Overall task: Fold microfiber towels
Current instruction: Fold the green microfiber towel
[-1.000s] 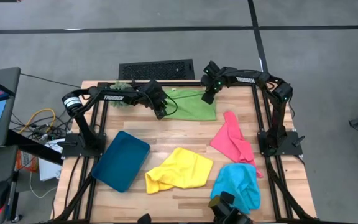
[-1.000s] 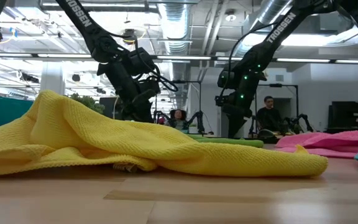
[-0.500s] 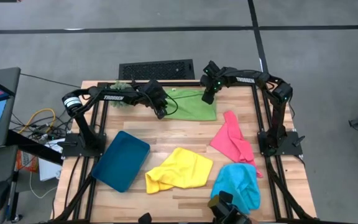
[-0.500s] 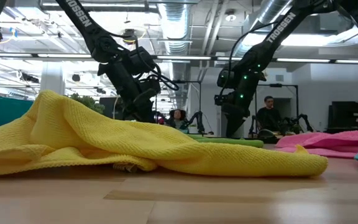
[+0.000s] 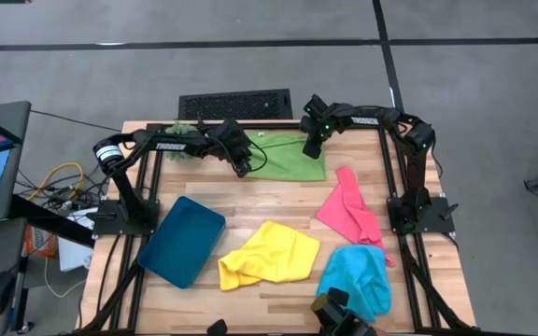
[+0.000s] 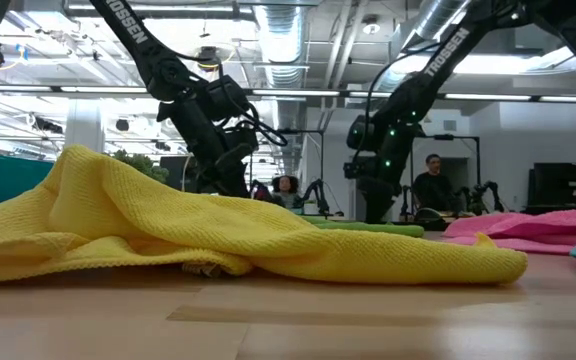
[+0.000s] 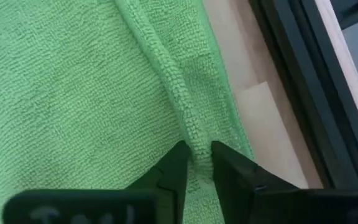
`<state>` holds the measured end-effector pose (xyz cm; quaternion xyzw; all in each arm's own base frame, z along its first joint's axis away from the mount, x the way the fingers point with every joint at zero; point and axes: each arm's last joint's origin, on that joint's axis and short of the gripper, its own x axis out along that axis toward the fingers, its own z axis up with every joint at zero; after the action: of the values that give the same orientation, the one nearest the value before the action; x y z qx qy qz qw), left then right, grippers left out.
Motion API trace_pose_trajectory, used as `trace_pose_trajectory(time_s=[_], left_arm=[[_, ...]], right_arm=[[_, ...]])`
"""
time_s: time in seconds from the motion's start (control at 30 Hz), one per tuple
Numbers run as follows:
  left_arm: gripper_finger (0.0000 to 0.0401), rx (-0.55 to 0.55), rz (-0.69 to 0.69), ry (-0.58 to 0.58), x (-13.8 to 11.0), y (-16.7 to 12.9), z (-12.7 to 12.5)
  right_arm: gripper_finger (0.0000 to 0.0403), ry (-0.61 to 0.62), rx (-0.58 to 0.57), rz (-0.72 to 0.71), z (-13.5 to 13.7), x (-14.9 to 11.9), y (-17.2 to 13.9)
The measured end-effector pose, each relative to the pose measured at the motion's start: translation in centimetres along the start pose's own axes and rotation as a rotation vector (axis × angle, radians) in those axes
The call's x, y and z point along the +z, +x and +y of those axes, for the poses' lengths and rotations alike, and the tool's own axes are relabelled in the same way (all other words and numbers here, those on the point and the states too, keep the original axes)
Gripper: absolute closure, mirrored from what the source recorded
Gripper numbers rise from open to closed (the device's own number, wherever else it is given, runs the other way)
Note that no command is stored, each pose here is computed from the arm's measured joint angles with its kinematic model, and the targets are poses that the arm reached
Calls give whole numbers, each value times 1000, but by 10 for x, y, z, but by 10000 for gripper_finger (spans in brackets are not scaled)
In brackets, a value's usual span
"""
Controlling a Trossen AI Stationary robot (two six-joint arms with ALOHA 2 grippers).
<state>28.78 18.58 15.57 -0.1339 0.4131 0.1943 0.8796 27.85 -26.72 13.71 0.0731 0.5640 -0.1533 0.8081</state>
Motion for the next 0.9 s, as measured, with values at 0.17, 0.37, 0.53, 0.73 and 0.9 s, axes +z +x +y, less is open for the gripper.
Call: trace_pose_trajectory(time_s=[0.17, 0.37, 0.53, 0.73, 0.9], left_arm=[[333, -2, 3, 1, -1, 5, 0], [333, -51, 81, -40, -15, 30, 1], [333, -55, 85, -63, -16, 34, 1], [333, -43, 102, -56, -18, 34, 0], [333, -35, 115, -55, -20, 35, 0]], right_arm=[[340, 5, -8, -19, -3, 7, -7], [343, 11, -17, -39, -5, 13, -12], [344, 8, -16, -38, -5, 13, -12], [349, 93, -14, -34, -9, 10, -13], [347, 170, 25, -10, -19, 1, -14]])
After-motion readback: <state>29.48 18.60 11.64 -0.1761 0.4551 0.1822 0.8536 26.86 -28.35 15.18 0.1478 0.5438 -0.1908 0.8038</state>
